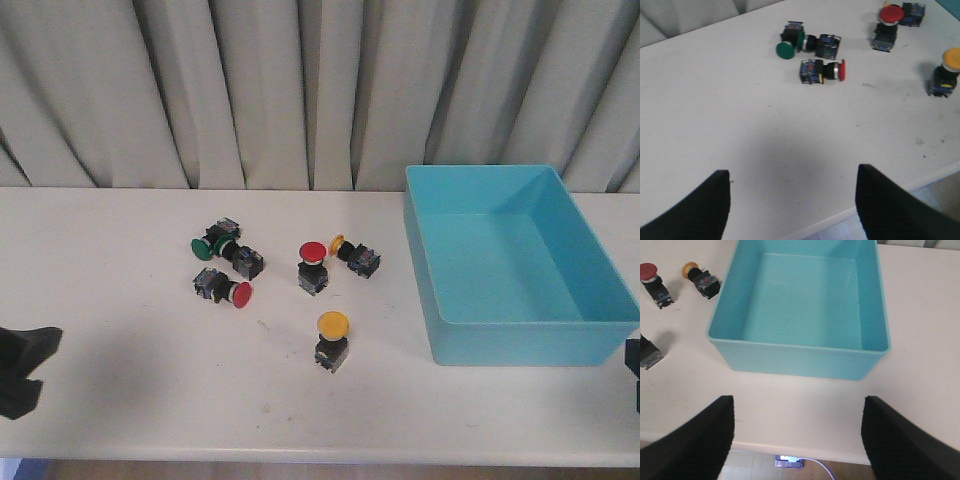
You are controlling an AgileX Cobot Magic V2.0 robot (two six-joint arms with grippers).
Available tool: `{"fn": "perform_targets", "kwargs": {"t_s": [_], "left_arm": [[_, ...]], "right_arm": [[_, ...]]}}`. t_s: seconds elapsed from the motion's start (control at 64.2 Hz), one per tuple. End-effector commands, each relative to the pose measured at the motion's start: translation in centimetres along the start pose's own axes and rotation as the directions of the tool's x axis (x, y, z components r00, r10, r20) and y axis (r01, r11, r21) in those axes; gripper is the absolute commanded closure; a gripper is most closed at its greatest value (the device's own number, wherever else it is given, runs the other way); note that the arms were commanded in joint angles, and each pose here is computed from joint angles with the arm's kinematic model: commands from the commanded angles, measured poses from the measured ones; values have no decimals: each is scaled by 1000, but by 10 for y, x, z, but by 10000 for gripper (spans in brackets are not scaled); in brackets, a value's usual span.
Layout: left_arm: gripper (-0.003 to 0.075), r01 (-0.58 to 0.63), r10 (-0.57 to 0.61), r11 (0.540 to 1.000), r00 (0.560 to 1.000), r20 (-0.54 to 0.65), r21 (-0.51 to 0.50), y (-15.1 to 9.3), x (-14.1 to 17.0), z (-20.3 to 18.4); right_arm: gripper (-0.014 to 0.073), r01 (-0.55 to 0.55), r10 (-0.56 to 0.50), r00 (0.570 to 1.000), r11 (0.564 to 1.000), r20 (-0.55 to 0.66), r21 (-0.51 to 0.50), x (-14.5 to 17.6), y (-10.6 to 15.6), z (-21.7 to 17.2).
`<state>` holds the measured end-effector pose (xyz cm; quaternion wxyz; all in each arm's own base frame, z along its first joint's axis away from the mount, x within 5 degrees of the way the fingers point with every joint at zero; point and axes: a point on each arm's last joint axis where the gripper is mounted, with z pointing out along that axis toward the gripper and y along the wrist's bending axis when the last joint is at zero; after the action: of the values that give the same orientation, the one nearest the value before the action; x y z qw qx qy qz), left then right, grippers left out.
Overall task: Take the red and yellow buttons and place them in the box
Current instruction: 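Lower the left gripper onto the red-capped button near the yellow one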
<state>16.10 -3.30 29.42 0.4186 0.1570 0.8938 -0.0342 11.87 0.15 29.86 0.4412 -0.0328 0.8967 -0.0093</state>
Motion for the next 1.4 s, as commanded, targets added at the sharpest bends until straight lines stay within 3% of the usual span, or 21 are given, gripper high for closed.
{"fn": "perform_targets", "kwargs": {"t_s": [0.0,0.171,0.374,0.638,0.903,1.386], "left_arm": [[218,-39,36,999,995,92,32,-6,-22,16],[218,-60,55,991,998,43,119,-25,-33,51],[218,-111,108,977,994,24,185,-47,-71,88],[218,-156,156,960,988,15,235,-77,-116,149],[218,-211,214,939,977,22,272,-110,-140,210],[218,-204,215,935,977,-5,291,-123,-167,275]], "right_arm": [[68,4,-5,996,1000,86,11,-14,-2,-5],[68,4,-5,996,1000,86,11,-14,-2,-5],[68,4,-5,996,1000,85,11,-14,-2,-5],[68,4,-5,997,1000,78,11,-14,-2,-5],[68,4,-5,998,1000,67,10,-13,-2,-5],[68,4,-4,998,1000,67,9,-13,-1,-5]]}}
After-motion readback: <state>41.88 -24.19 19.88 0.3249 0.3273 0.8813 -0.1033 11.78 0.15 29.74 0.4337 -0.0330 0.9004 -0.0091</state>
